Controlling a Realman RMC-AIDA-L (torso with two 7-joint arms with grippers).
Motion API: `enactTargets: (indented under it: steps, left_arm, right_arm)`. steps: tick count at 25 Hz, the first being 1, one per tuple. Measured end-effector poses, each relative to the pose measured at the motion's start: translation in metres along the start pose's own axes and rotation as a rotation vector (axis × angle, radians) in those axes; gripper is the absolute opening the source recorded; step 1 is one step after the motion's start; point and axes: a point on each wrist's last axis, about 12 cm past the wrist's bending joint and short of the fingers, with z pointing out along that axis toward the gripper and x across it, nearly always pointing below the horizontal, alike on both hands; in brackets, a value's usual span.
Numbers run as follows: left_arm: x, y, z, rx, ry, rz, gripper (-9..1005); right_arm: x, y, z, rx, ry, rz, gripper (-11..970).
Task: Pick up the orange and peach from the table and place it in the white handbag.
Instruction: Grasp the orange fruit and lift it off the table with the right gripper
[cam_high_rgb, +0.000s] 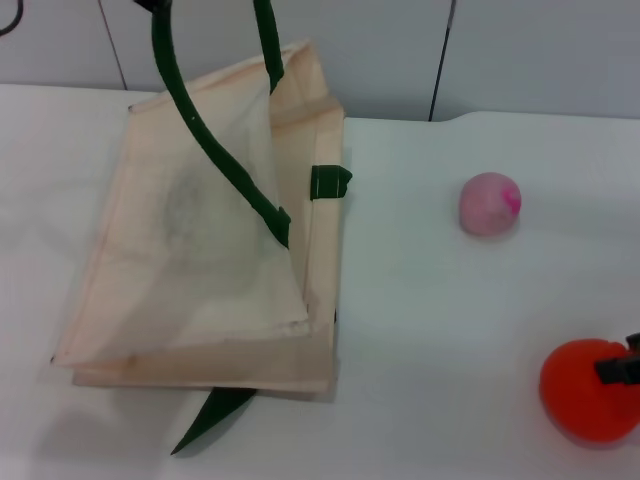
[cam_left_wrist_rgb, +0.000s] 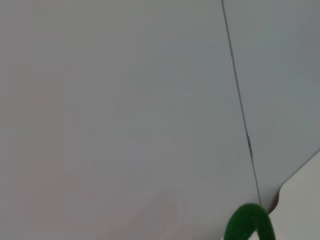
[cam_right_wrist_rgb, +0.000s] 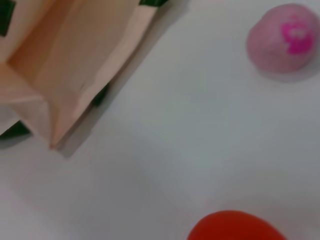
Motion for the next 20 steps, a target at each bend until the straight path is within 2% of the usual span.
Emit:
enactTargets:
  steps: [20]
  left_arm:
    - [-0.0011, 0.0021, -0.0011, -0.009, 0.005, 0.004, 121]
  right_arm:
    - [-0.0006, 0.0008, 0.0061, -0.031, 0.015, 0.008, 746]
